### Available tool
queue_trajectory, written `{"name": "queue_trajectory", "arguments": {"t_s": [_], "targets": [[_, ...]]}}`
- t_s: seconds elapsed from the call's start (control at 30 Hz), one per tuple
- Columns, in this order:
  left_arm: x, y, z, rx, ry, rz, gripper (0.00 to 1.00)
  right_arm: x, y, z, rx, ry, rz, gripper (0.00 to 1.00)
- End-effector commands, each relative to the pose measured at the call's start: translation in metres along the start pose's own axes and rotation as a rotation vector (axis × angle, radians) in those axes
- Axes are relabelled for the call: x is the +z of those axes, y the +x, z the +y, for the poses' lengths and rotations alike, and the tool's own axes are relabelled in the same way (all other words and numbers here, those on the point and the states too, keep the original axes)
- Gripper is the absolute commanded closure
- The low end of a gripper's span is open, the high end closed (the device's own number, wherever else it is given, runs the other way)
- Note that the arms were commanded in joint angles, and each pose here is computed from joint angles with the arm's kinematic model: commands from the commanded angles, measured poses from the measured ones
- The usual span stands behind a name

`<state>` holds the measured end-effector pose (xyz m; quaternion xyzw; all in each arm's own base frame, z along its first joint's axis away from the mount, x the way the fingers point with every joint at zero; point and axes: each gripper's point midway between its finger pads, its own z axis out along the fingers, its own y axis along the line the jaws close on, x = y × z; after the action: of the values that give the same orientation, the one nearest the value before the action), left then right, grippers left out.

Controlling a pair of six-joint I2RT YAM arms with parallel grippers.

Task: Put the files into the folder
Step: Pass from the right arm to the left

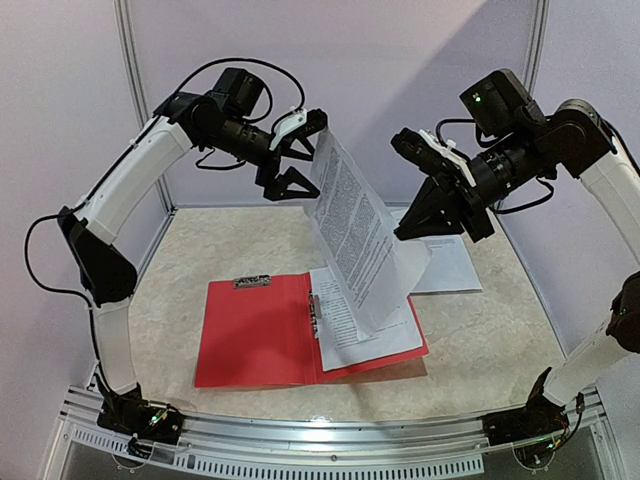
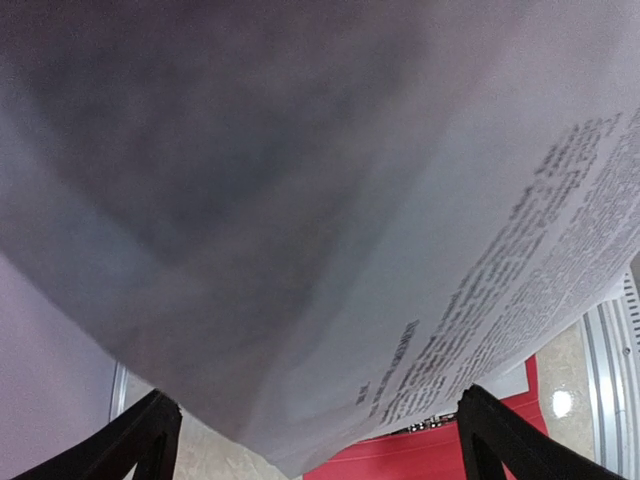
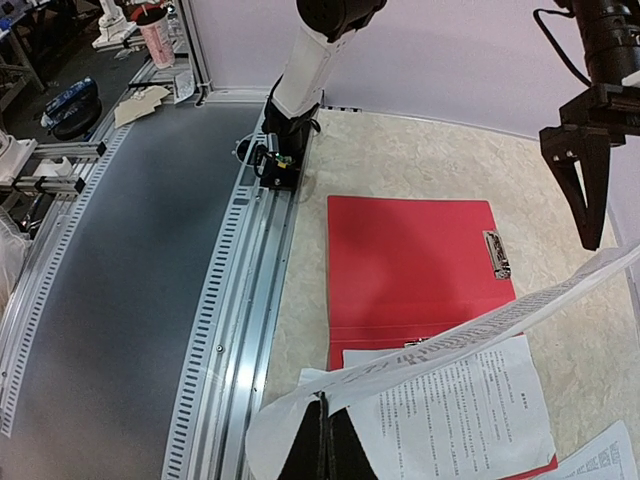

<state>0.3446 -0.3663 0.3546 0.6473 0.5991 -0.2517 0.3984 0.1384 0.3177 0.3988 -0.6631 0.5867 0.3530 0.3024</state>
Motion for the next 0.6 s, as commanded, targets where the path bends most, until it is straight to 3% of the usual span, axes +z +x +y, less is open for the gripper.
{"name": "queue_trajectory", "arguments": {"t_s": [0.0,0.07,0.2,0.4,0.57], "targets": [[-0.005,-0.015,-0.007,-0.007,0.074,-0.089,0.11,-0.002,0.025,0.017,0.072,-0.055,0.110,1.00],[-0.007,-0.015,-0.017,-0.008,0.115,-0.093,0.34,-0.002,0.025,0.015,0.070,-0.042,0.114,1.00],[-0.015,-0.013,-0.034,-0.013,0.167,-0.090,0.99,-0.002,0.028,0.009,0.074,-0.007,0.129,1.00],[-0.028,-0.001,-0.032,-0.062,0.082,-0.003,1.00,0.002,0.039,-0.014,0.110,0.099,0.186,0.97],[-0.036,0.022,-0.022,-0.159,-0.090,0.137,1.00,-0.001,0.058,-0.060,0.191,0.360,0.248,0.36]]}}
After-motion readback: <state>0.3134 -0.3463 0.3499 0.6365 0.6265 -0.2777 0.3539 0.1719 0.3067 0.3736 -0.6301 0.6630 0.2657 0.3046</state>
